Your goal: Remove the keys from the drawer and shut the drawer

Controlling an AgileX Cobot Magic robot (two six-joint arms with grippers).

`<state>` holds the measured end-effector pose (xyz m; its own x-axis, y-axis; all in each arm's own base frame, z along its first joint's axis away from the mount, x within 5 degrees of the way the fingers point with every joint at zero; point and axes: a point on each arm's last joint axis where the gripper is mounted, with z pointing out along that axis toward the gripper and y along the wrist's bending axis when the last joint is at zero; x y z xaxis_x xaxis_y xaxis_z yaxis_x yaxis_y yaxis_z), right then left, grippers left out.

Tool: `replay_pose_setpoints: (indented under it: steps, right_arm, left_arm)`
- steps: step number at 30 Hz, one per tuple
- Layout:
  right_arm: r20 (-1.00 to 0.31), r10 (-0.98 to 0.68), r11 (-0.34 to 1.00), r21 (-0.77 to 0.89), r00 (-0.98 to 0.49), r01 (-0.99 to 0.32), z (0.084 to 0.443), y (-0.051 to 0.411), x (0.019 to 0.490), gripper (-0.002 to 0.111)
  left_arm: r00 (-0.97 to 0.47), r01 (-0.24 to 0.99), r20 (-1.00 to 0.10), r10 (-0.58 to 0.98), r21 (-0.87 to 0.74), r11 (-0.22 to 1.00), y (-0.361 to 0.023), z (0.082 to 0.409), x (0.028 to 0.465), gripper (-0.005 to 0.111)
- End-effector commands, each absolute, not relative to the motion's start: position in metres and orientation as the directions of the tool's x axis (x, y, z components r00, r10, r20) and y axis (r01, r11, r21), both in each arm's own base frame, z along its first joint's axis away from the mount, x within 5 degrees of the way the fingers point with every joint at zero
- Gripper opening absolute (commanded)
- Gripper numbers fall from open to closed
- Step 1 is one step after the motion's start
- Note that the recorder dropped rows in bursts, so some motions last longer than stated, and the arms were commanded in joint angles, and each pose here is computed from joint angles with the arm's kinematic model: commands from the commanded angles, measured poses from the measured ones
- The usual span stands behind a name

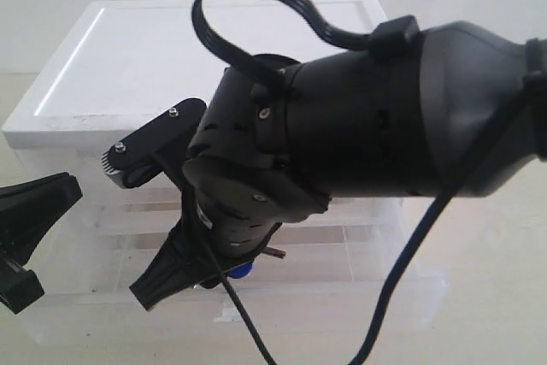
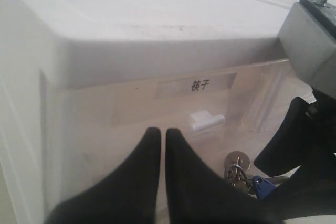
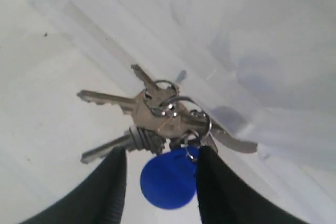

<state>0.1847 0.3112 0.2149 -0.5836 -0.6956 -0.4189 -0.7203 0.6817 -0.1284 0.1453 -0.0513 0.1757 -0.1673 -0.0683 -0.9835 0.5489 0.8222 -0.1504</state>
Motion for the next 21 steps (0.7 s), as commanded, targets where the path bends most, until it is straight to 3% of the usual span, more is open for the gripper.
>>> replay_pose_setpoints:
  steps: [1, 8, 21]
  right_arm:
    - [-0.251, -0.758, 0.644, -0.14, -0.602, -0.752, 0.21, 0.294, 0.177, 0.027]
    - [-0.231, -0.838, 0.529, -0.119, -0.495, -0.84, 0.23, 0.293, 0.153, 0.013]
    - [-0.32, -0.854, 0.495, -0.253, -0.411, -0.831, 0.24, 0.296, 0.157, 0.013]
  left_arm:
    - [-0.161, 0.549, -0.983, -0.085, -0.161, 0.82, -0.051, 0.177, 0.147, 0.005]
    - [-0.162, 0.549, -0.983, -0.084, -0.161, 0.82, -0.051, 0.177, 0.147, 0.005]
    - [-0.17, 0.482, -0.978, -0.12, -0.189, 0.856, -0.046, 0.182, 0.159, 0.005]
